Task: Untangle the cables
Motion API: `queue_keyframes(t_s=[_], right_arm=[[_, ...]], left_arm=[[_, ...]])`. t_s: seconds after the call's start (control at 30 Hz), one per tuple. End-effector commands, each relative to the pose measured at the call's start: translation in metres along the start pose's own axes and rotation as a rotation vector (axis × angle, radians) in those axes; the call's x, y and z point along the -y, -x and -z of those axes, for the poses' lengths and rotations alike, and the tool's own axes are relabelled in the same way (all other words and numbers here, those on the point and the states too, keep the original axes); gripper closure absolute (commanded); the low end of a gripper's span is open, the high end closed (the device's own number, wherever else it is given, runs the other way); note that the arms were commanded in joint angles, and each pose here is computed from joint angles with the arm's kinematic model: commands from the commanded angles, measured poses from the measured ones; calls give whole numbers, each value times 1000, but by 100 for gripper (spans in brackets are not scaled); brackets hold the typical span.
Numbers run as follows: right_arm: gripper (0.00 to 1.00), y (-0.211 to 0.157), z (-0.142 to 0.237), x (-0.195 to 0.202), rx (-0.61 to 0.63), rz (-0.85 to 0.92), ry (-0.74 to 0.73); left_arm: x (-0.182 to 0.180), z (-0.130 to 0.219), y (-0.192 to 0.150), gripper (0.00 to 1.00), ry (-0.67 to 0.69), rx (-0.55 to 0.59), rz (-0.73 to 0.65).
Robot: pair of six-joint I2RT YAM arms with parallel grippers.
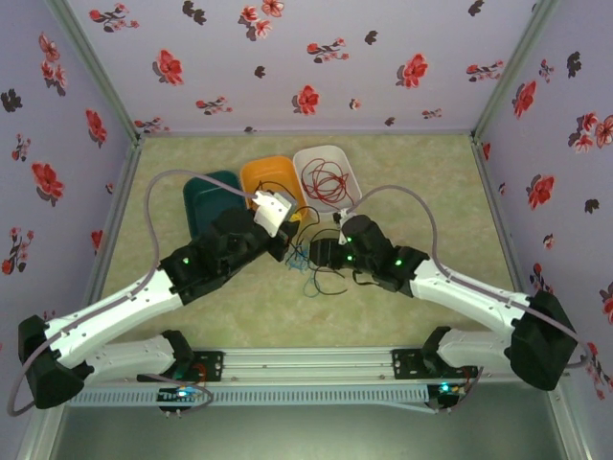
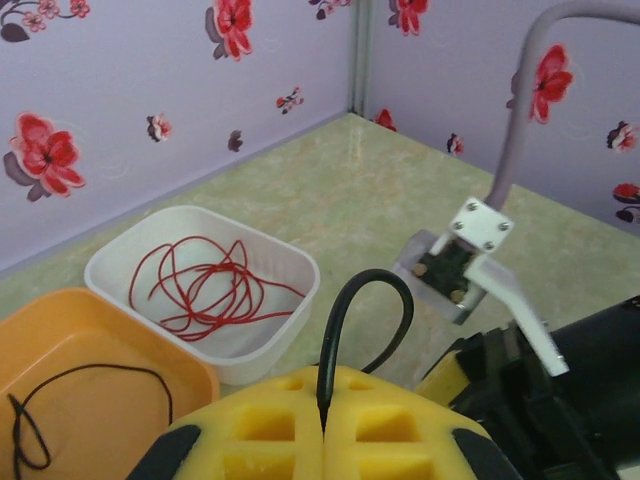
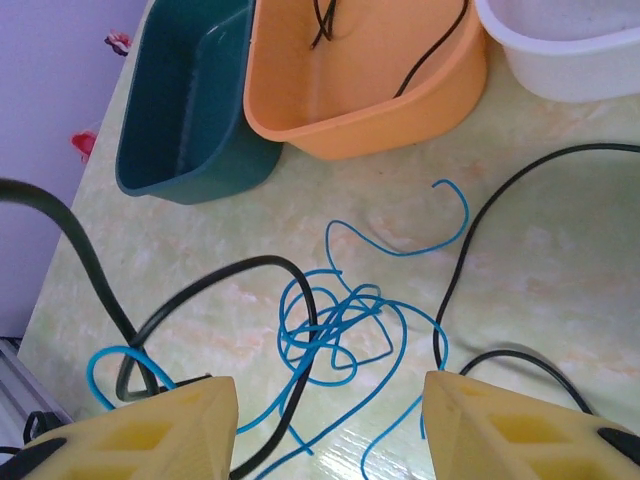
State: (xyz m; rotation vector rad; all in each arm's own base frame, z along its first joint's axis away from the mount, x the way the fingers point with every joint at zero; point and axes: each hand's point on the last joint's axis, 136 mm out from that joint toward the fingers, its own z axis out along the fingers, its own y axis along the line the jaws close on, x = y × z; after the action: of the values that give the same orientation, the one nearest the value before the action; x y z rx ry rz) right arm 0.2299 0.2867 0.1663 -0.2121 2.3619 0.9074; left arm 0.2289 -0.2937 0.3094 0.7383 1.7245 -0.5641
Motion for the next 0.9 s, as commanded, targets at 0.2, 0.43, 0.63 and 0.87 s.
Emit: queue_keyframes(t_s=[0.2, 0.43, 0.63, 0.87], right_arm=[[48, 8, -3, -36, -15, 26, 146], [49, -9, -4, -28, -100, 43, 114], [50, -25, -10, -21, -157, 38, 114], [53, -40, -27, 0, -212, 28, 23]], left_arm=[[8, -4, 1, 100, -60, 33, -30], [12, -7, -2, 100, -84, 26, -72], [12, -6, 1, 100, -85, 37, -67], [18, -2, 9, 100, -124, 55, -42]])
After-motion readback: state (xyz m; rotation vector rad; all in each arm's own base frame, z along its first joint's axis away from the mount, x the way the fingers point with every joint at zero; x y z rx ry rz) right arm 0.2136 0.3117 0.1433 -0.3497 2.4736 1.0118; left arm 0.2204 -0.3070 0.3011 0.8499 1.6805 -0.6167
